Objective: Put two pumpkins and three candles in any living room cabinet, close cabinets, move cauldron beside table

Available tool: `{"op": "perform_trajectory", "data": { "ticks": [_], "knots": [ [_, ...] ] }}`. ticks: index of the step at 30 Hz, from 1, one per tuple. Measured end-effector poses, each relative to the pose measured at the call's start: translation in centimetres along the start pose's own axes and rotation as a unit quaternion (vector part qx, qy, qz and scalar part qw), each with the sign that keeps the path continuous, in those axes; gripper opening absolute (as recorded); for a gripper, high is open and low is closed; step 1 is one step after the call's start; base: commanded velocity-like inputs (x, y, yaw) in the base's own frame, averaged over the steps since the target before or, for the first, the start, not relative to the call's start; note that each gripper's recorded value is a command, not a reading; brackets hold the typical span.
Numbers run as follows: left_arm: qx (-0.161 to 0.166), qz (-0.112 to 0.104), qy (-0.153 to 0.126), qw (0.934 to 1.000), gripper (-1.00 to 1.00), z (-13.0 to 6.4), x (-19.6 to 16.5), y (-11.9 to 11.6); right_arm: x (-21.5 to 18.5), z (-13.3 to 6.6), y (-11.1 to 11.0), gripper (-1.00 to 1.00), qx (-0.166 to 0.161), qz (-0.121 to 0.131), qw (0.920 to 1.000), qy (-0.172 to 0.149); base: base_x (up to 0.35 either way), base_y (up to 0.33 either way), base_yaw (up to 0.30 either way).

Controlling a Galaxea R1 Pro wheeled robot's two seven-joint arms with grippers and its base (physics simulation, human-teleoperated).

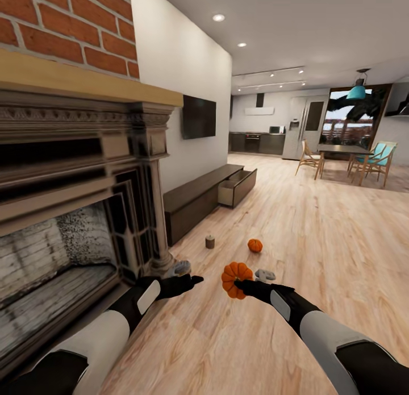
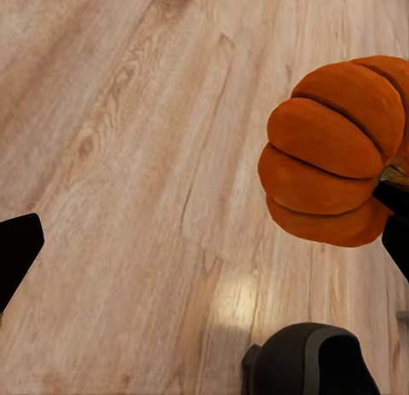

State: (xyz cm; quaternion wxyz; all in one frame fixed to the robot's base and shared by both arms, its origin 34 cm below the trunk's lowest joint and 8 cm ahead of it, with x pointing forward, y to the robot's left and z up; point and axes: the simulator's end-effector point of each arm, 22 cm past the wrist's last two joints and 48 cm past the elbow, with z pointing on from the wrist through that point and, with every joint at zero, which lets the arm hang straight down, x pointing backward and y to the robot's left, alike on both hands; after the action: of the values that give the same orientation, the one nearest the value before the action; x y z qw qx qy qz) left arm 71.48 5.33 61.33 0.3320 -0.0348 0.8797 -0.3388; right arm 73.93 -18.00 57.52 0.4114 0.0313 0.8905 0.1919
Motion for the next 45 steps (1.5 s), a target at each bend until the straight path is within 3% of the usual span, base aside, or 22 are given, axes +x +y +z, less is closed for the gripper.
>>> {"op": "perform_trajectory", "data": {
  "ticks": [5,26,45],
  "knots": [
    [-0.001,0.003,-0.011,0.9999,1.00,0.00,-0.45,0.07,0.02,0.00,0.06,-1.00,-0.001,0.000,1.0000,0.000,0.183,0.000,0.000],
    [-0.004,0.001,-0.011,0.9999,1.00,0.02,-0.17,0.37,-0.16,-0.11,0.04,-1.00,-0.001,0.001,1.0000,-0.001,0.133,0.055,-0.071],
    [-0.002,0.004,-0.013,0.9999,1.00,-0.22,-0.40,0.01,-0.62,-0.41,0.21,-1.00,-0.002,0.001,1.0000,-0.006,0.000,0.145,-0.243]
  ]
}}
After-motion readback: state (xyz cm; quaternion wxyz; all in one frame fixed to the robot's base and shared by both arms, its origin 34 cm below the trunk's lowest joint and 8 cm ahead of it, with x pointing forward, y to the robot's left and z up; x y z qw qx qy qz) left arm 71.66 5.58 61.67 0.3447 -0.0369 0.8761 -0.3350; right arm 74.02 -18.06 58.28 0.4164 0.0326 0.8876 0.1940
